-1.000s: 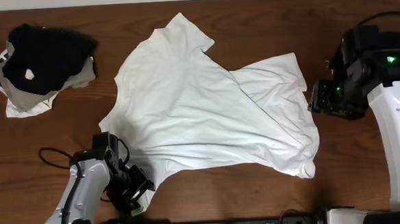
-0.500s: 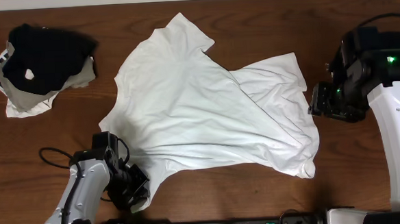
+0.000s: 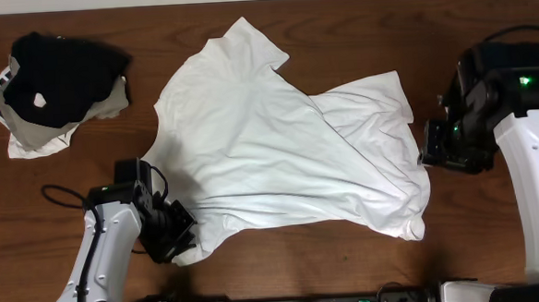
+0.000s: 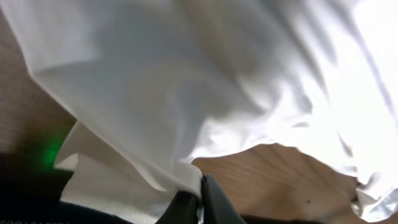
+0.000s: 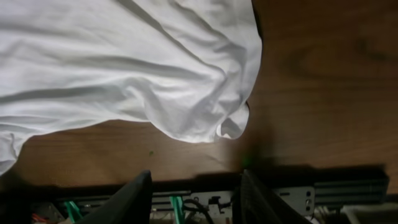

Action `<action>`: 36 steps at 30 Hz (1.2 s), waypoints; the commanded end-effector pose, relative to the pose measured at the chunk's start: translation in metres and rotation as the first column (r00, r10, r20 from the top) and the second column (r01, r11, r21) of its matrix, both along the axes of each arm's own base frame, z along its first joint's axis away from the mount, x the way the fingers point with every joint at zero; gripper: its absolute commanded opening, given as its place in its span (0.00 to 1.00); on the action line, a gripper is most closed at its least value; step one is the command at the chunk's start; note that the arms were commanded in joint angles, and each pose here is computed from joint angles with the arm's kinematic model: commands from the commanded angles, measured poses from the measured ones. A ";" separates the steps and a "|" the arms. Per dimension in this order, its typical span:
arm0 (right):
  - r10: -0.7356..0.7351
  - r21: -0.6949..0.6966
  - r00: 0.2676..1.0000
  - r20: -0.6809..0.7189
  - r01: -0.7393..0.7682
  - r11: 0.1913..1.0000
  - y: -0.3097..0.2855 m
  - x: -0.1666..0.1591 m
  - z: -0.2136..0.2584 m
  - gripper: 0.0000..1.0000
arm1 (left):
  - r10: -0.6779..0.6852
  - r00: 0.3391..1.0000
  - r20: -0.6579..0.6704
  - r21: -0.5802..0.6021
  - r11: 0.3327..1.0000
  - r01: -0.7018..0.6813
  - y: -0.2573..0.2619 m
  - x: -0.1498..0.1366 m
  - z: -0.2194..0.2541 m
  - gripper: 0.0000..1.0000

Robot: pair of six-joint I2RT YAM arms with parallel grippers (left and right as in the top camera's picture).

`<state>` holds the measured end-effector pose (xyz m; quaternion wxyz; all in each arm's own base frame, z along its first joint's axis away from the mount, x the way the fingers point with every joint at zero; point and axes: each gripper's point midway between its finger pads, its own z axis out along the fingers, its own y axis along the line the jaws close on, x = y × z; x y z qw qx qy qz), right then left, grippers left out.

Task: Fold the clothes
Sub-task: 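Move the right gripper to the shirt's lower right hem and grasp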

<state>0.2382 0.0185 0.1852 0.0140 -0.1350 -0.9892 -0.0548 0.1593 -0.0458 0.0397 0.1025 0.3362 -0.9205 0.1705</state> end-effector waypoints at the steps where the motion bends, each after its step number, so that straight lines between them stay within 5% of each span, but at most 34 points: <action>1: -0.049 -0.010 0.998 -0.033 0.048 0.999 0.000 -0.011 -0.008 0.44 | -0.017 0.998 0.058 0.000 1.000 0.017 0.000 0.015 0.010 0.06; 9: -0.168 -0.005 0.977 -0.128 0.169 0.986 0.004 -0.052 -0.056 0.44 | -0.018 0.995 0.099 0.005 1.000 0.017 0.002 0.026 0.014 0.06; 15: -0.170 0.162 0.977 -0.126 0.189 0.968 0.032 -0.072 -0.073 0.47 | -0.018 0.992 0.124 0.009 1.000 0.017 0.002 0.032 0.014 0.06; 36: -0.369 0.068 0.915 -0.161 0.383 0.921 0.021 -0.095 -0.153 0.47 | -0.019 0.992 0.128 0.009 1.000 0.018 0.002 0.033 0.014 0.06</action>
